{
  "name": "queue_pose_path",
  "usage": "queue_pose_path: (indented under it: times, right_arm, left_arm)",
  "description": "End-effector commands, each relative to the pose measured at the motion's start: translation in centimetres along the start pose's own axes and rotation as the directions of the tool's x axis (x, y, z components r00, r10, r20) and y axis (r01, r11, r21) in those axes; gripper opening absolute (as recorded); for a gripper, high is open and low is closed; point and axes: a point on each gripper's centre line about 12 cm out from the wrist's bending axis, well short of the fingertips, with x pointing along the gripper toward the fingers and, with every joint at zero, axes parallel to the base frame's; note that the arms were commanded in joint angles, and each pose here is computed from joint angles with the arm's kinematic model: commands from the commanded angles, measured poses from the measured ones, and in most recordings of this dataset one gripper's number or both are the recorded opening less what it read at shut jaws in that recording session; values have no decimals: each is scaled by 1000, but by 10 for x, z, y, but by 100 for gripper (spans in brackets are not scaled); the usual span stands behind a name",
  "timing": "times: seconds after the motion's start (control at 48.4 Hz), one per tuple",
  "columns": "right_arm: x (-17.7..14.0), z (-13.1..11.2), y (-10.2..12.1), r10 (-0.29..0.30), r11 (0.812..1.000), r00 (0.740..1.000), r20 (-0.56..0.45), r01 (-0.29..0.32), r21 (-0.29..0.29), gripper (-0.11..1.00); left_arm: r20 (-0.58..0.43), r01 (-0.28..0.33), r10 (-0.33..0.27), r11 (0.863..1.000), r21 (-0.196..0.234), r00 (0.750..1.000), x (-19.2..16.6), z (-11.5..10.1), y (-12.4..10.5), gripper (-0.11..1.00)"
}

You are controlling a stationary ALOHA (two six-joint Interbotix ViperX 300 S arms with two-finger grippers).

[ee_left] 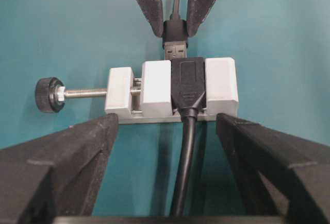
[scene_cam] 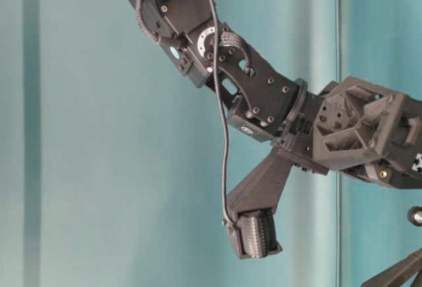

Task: Insert the USB cable into the female connector supported by the left arm.
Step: 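Align the USB-A plug with the clamped female socket, then push the right gripper's plug leftward into the female socket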

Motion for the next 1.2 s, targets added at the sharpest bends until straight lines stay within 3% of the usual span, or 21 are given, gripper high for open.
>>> queue_pose_path:
  times: [0.0, 0.372, 1.177]
  right_arm:
    - [-12, 20, 0, -2, 1000, 999, 54, 2, -1, 20]
    - [-8, 23, 16, 15, 1000, 999, 50, -13, -23, 20]
    - [-10, 31, 13, 1, 1000, 1000, 28, -1, -24, 20]
  left_arm:
    - [27, 5, -5, 1000, -8, 1000, 1, 8, -1, 92]
    - [28, 5, -4, 1000, -8, 1000, 1, 8, -1, 92]
    - [41, 4, -4, 1000, -7, 999, 4, 13, -1, 92]
